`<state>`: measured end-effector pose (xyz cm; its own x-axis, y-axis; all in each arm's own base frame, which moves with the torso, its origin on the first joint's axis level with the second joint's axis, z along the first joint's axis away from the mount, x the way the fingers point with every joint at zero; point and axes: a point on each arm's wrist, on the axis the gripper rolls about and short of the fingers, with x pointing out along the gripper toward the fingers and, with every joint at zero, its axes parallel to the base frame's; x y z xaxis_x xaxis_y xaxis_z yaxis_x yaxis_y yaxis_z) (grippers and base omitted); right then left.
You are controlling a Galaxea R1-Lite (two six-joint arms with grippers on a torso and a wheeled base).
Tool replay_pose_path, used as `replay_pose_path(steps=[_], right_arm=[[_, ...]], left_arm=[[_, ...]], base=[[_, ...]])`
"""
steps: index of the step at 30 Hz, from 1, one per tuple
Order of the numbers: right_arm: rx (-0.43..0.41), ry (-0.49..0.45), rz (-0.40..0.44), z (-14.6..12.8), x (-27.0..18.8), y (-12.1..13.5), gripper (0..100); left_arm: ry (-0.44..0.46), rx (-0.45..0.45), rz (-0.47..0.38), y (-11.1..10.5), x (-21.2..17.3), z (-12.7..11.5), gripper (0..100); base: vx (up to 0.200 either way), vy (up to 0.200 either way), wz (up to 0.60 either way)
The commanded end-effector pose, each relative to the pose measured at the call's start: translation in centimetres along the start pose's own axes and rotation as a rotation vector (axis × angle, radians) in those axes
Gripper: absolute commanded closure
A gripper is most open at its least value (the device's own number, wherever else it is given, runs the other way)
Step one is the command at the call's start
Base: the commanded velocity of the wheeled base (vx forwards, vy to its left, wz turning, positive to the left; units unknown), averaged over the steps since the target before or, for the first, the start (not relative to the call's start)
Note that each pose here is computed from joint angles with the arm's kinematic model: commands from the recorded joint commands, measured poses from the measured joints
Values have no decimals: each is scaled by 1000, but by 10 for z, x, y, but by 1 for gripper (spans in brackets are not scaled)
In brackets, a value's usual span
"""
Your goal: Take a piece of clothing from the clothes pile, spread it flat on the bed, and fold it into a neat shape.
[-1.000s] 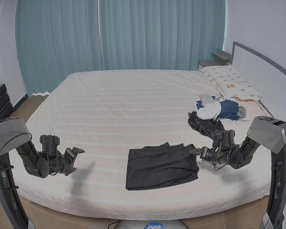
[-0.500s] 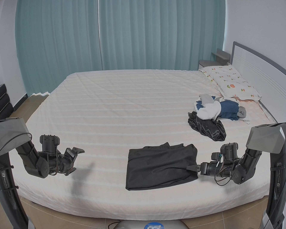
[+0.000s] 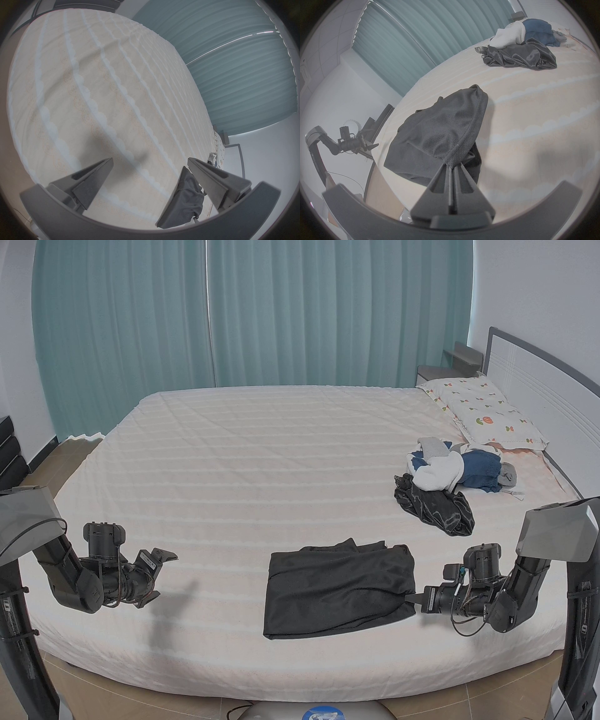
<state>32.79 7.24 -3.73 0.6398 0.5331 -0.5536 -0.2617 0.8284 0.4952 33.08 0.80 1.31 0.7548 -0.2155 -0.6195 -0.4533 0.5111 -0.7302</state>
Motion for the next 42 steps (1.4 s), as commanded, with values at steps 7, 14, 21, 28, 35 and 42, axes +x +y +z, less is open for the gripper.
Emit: replay_pose_path(steps=[7,14,21,28,35,42], right_arm=[[-8,-38,6,4,-35,11,100],[7,-33,47,7,-53,13,100],[20,-35,29,7,-55,6,100],[9,44,3,-2,-50,1,100],[-9,73,-36,-2,-31,-21,0],[77,-65,-11,39,-20,-18,0]], left_arm=[[0,-2,1,1,0,0,0],[1,-2,3,1,0,0,0],[0,-2,1,1,0,0,0],[0,-2,1,1,0,0,0],[0,-2,1,1,0,0,0],[-1,-3,0,0,0,0,0]], base=[[0,0,0],[0,0,0],[0,0,0],[0,0,0],[0,0,0],[0,0,0]])
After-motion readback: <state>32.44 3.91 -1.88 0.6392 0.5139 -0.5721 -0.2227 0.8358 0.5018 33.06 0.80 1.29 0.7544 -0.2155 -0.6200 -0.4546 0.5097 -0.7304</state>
